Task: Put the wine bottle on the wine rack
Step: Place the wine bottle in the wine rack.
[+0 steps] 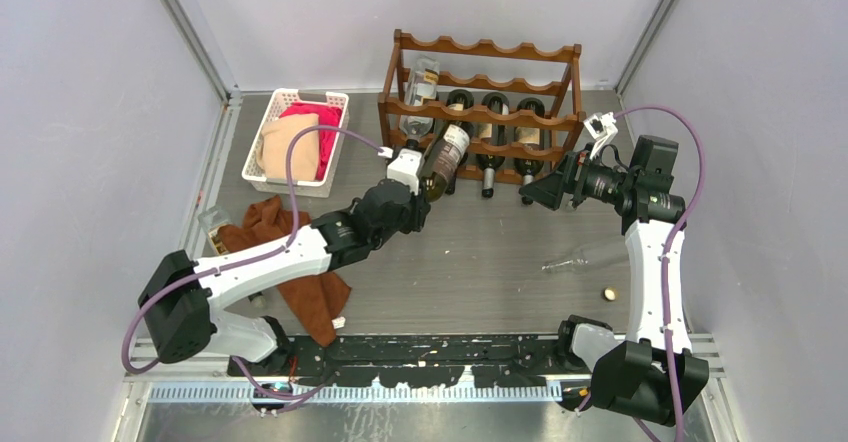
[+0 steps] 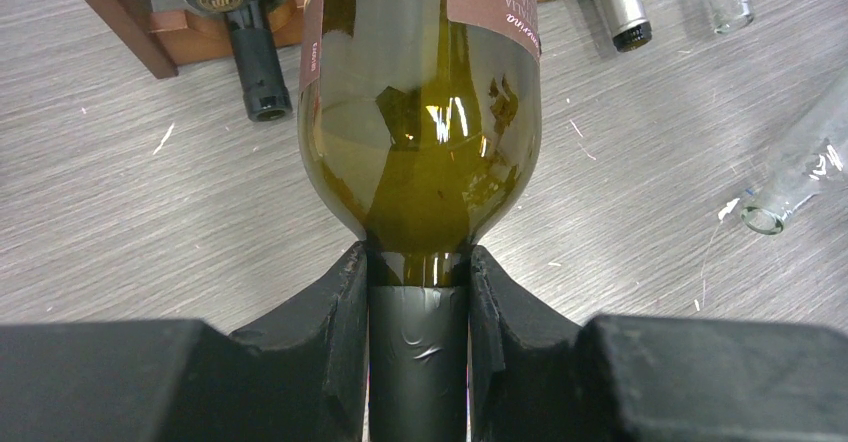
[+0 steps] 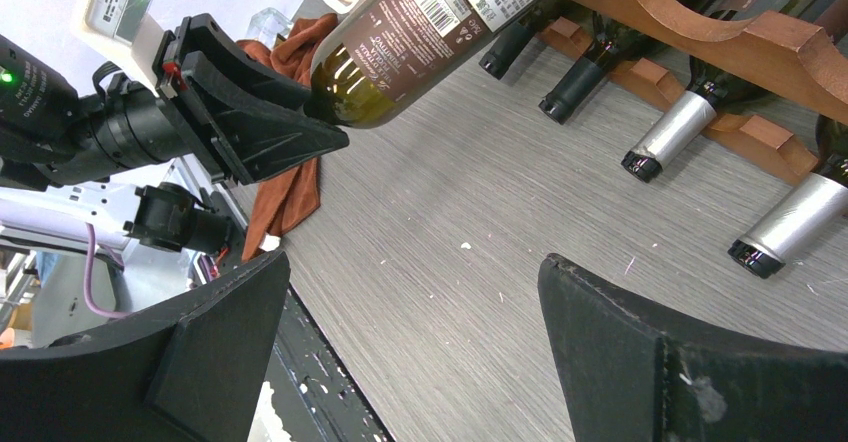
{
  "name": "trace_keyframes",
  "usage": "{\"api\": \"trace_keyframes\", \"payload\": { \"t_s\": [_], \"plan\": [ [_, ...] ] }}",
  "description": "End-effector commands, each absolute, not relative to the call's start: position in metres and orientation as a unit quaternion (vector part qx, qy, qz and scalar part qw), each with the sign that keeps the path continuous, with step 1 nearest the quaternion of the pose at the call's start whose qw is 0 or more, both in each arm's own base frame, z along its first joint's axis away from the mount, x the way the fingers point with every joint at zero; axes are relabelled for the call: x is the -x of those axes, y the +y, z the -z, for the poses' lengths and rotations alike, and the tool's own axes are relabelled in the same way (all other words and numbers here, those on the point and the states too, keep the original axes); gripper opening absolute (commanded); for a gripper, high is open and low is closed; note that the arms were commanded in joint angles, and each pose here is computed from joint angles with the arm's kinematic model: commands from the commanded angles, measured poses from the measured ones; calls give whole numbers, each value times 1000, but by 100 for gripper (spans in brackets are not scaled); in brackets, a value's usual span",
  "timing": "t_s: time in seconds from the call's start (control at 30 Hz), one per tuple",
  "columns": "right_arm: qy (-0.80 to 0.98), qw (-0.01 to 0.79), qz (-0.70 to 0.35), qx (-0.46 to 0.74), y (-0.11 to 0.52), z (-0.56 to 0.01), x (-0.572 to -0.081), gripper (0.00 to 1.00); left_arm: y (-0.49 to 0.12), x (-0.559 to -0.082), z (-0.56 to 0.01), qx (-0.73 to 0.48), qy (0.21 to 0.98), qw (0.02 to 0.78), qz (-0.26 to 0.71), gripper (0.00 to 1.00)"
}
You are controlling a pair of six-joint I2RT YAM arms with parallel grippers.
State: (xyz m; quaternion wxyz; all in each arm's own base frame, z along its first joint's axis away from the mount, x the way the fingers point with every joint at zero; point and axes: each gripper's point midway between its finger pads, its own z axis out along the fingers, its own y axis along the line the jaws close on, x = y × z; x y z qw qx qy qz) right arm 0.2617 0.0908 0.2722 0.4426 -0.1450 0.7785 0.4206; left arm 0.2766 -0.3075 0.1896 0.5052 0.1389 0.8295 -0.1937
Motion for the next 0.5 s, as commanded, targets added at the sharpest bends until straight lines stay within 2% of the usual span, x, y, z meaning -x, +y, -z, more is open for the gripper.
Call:
{"api": "trace_keyframes", "payload": {
  "t_s": [0.0,0.47],
  "plan": [
    [768,465,-408,163,89,-285,-265,100,-322,-308,-290,-72,747,610,257,0],
    [769,467,-405,164,89,-285,-265,100,-335,-348,-282,-43,750,619,230,0]
  ]
}}
